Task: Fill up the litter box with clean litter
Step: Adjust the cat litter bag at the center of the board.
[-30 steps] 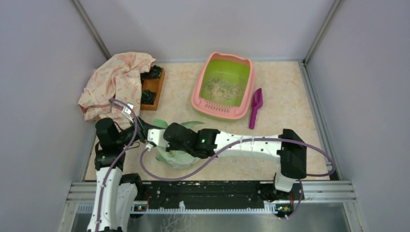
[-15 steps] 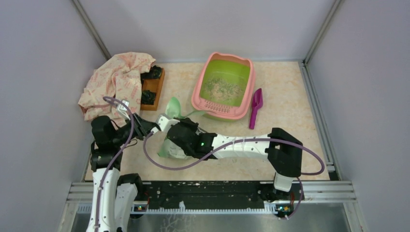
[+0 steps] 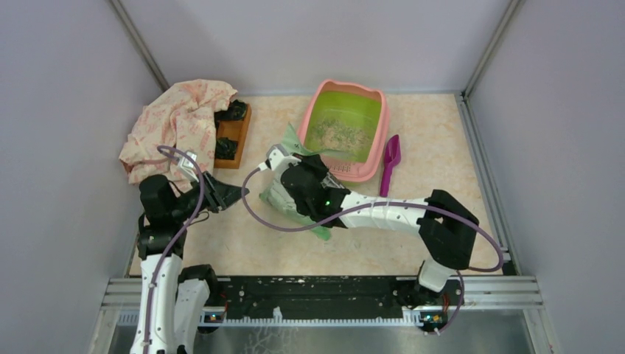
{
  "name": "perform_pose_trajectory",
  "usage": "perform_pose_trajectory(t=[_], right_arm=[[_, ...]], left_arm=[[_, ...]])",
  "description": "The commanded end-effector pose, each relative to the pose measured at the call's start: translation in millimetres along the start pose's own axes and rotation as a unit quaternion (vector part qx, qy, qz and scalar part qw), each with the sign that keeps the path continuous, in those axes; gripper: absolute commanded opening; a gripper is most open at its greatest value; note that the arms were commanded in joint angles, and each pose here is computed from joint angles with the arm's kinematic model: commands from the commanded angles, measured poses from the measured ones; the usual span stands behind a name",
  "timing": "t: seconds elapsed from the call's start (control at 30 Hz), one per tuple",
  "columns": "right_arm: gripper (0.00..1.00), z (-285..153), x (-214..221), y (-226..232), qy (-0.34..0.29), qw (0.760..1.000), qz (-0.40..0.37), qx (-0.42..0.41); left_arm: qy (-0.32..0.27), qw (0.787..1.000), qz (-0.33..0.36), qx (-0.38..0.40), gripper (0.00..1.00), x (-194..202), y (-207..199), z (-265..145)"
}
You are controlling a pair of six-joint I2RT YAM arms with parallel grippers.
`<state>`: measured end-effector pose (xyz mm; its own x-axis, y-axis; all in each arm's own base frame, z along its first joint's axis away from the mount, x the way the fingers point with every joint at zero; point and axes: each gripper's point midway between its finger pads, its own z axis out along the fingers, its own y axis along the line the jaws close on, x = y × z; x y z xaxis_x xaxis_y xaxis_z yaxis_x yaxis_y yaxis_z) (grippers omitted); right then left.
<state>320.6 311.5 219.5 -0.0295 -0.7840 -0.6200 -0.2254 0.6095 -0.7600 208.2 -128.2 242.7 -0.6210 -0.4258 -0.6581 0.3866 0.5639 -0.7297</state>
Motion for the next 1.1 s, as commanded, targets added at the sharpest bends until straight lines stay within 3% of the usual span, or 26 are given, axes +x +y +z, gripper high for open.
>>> perform_pose_trajectory(t=[0.0,0.17,0.5,0.7,1.07], right_arm=[[0.0,-7,-8,-83,0.005,0.993,0.055,0.102],[0.0,-10,-14,-94,-0.003,0.992,0.067,0.107],[0.0,-29,-45,-79,-0.038,0.992,0.117,0.003],[0.0,-45,-69,-59,-0.043,0.989,0.131,-0.055],[0.0,-54,-75,-22,-0.026,0.997,0.079,-0.003]], left_arm=[[-0.011,1.0,0.021,0.009,0.4,-10,-10,-2],[-0.012,1.0,0.021,0.009,0.4,-12,-11,-2],[-0.02,0.999,0.035,-0.012,0.4,-14,-1,-1],[-0.064,0.992,0.044,-0.1,0.55,-31,24,-8],[-0.055,0.987,0.006,-0.152,0.6,-30,51,-9]])
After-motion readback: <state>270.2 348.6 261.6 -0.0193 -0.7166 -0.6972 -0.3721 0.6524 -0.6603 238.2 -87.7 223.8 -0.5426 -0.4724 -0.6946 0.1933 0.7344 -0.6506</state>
